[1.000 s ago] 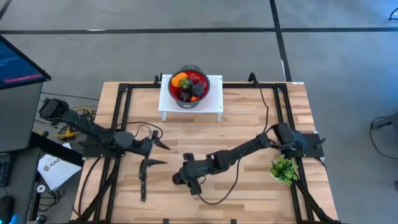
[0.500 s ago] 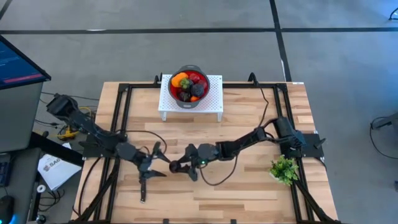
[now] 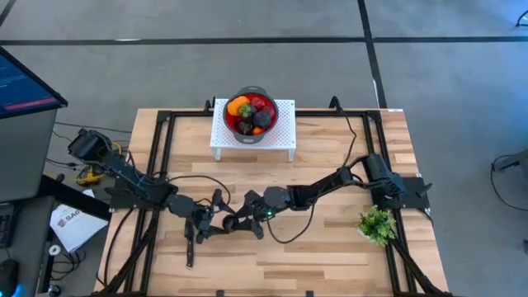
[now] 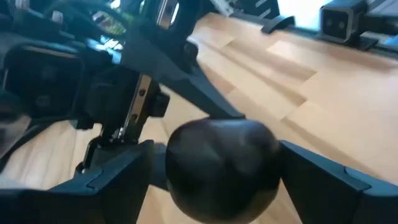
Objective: Pick & Place Fruit
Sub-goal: Put the plum into the red strainer bowl
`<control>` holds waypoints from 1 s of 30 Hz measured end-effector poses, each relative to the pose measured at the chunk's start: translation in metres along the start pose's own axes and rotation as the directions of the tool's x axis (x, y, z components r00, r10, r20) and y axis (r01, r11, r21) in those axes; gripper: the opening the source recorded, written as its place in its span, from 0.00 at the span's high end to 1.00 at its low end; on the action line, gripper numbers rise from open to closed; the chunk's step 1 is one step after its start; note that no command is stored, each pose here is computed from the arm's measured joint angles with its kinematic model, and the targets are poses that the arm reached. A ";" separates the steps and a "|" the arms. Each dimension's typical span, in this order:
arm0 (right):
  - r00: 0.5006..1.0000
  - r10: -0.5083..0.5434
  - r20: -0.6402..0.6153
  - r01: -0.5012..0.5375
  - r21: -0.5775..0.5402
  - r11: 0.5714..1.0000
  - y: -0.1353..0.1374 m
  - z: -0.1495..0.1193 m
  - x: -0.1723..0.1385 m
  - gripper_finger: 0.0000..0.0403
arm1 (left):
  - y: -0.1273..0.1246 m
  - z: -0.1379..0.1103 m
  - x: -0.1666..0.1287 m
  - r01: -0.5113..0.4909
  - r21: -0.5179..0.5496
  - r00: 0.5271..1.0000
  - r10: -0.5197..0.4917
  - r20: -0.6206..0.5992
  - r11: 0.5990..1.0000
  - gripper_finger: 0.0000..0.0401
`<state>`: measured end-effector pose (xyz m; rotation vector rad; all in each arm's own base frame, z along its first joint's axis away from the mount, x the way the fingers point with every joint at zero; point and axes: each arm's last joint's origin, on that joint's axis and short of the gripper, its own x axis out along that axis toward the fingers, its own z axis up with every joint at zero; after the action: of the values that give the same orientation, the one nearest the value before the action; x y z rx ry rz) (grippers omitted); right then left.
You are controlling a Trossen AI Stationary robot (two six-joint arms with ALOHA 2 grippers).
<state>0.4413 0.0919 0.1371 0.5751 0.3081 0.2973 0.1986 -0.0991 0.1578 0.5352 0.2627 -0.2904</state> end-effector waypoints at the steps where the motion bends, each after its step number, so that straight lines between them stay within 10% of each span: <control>1: 1.000 0.001 0.006 -0.001 0.007 1.000 0.000 0.001 0.000 0.48 | 0.000 0.000 0.000 -0.009 0.000 1.000 0.009 -0.005 1.000 0.18; 15: 1.000 0.016 0.024 -0.016 0.021 1.000 -0.002 0.005 -0.001 0.43 | 0.001 0.000 0.000 -0.032 -0.003 0.999 0.032 -0.006 0.999 0.41; 21: 0.995 0.055 -0.089 -0.049 0.067 0.997 -0.016 0.005 -0.004 0.36 | 0.002 0.000 0.000 -0.050 -0.003 0.999 0.050 -0.014 0.999 0.36; 30: 0.949 -0.204 -0.239 0.212 0.005 0.977 -0.026 -0.019 -0.007 0.34 | 0.010 0.006 -0.007 -0.161 -0.126 0.987 0.160 -0.012 0.979 0.39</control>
<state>0.4330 0.0775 0.1082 0.5325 0.6014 0.1566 0.1964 -0.0929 0.1697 0.4286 0.2364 -0.1155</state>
